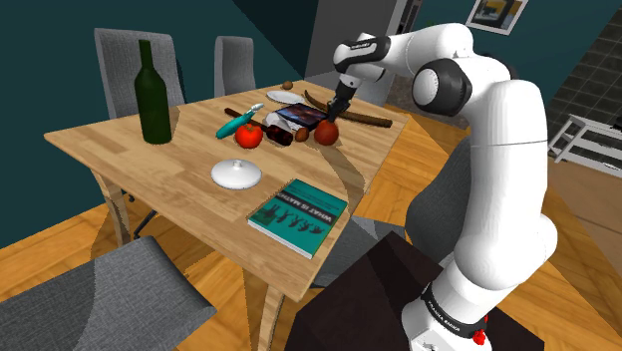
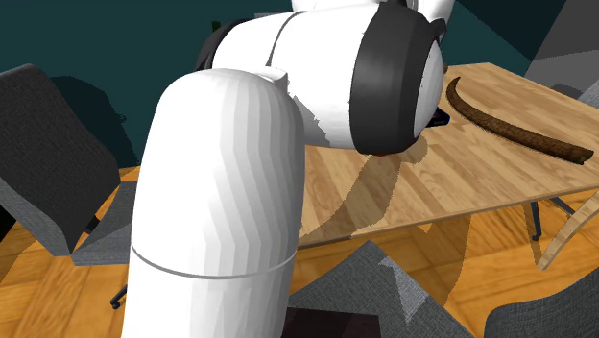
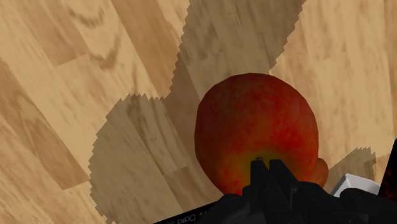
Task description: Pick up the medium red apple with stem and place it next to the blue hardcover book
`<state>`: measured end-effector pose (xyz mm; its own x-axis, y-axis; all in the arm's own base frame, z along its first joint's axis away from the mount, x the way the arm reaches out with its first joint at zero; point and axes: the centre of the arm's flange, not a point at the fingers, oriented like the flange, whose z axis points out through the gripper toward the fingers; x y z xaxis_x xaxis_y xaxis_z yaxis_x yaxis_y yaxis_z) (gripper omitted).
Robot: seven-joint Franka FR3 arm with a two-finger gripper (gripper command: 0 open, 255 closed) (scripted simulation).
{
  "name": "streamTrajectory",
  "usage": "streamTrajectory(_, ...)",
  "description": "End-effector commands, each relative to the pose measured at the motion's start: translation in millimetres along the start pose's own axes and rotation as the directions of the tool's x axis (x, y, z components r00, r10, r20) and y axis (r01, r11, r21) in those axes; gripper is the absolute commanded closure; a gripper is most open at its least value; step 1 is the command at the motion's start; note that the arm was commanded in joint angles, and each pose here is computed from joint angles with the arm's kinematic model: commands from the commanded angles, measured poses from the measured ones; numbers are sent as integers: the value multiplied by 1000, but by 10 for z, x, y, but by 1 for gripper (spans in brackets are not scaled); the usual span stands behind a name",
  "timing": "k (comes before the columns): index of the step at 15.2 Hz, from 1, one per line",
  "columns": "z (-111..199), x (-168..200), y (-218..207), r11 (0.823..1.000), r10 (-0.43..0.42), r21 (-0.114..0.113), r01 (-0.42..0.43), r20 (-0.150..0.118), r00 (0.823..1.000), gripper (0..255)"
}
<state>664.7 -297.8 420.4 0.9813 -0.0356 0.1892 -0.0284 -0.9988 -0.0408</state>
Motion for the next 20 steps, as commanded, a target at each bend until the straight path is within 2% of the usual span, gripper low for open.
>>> streamTrajectory(1, 124, -21, -2, 1000, 0, 0, 0, -1, 1000, 255)
streamTrajectory(9, 124, -21, -2, 1000, 0, 0, 0, -1, 1000, 255)
streamTrajectory(10, 124, -20, -2, 1000, 0, 0, 0, -1, 1000, 0)
streamTrajectory(15, 124, -21, -2, 1000, 0, 0, 0, -1, 1000, 0)
streamTrajectory(19, -376, -21, -2, 1000, 0, 0, 0, -1, 1000, 0)
streamTrajectory(20, -376, -21, -2, 1000, 0, 0, 0, -1, 1000, 0)
